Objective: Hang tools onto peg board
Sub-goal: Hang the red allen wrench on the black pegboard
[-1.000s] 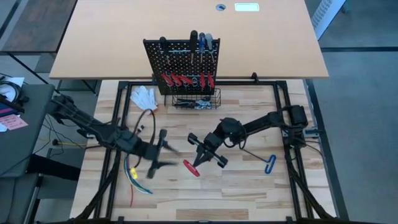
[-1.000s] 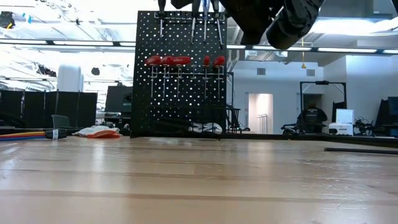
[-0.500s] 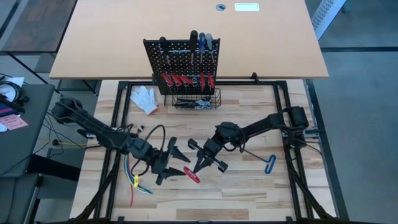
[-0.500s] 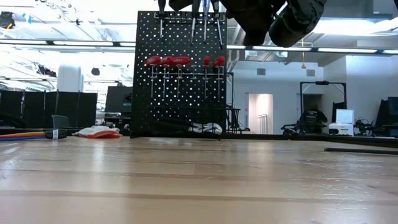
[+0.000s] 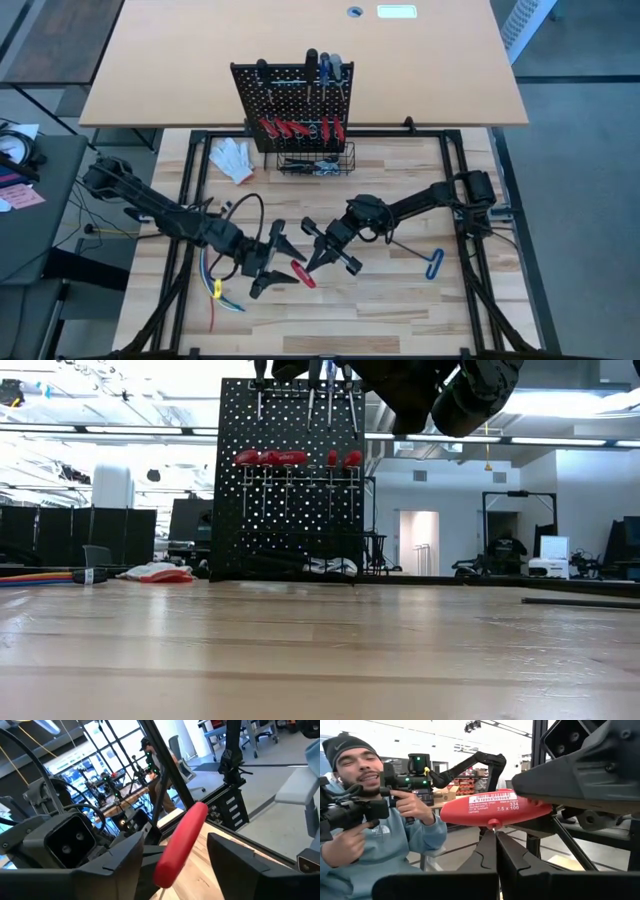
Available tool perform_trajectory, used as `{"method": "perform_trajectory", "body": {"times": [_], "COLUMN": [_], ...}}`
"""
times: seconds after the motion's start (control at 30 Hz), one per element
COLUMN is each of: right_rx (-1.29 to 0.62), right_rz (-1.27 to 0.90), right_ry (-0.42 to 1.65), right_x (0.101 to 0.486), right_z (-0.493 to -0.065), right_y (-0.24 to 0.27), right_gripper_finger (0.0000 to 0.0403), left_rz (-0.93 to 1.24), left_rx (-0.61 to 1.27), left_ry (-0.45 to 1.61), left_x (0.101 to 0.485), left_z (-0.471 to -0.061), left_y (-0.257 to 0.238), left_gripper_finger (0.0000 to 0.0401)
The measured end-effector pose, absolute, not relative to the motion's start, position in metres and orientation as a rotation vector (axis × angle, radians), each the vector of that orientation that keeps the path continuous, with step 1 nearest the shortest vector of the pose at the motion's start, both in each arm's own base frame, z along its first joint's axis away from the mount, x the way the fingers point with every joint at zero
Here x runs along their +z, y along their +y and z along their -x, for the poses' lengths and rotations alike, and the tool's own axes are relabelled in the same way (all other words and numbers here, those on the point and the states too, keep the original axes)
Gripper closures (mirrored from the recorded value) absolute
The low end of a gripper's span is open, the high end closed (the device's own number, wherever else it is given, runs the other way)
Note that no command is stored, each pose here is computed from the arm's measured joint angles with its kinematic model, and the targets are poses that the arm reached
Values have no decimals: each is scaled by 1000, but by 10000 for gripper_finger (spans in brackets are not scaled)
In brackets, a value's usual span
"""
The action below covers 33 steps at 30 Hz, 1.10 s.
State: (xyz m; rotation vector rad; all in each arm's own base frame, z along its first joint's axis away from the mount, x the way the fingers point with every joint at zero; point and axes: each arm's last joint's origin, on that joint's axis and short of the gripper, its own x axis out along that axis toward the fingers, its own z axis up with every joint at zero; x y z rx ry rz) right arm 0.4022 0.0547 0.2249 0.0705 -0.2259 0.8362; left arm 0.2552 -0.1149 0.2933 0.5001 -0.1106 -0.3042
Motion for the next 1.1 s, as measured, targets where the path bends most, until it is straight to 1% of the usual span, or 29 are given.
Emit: {"method": "perform_trajectory", "body": {"times": [0.1, 0.4, 0.53, 0.57, 0.67, 0.8, 0.93, 1.1], "right_rx": [836, 836, 832, 830, 823, 798, 741, 506], "right_rz": [-70, -66, -60, -60, -67, -89, -115, -133], "right_ry": [-226, -240, -243, -240, -209, -158, -77, 58], "right_x": [225, 226, 226, 226, 223, 219, 211, 196], "right_z": [-402, -402, -402, -402, -404, -406, -409, -413], "right_y": [55, 55, 53, 51, 47, 38, 21, 0], "right_gripper_finger": [403, 402, 390, 385, 368, 341, 314, 306], "left_rz": [-501, -513, -495, -485, -464, -426, -428, -455], "left_rx": [-305, -310, -307, -306, -291, -213, -166, -23], "left_ry": [-107, -89, -84, -76, 2, 149, 297, 501], "left_x": [293, 291, 291, 291, 298, 308, 307, 295], "left_z": [-255, -255, -255, -256, -258, -259, -254, -245], "left_y": [-115, -115, -115, -115, -115, -117, -118, -113], "left_gripper_finger": [206, 304, 356, 363, 363, 363, 363, 363]}}
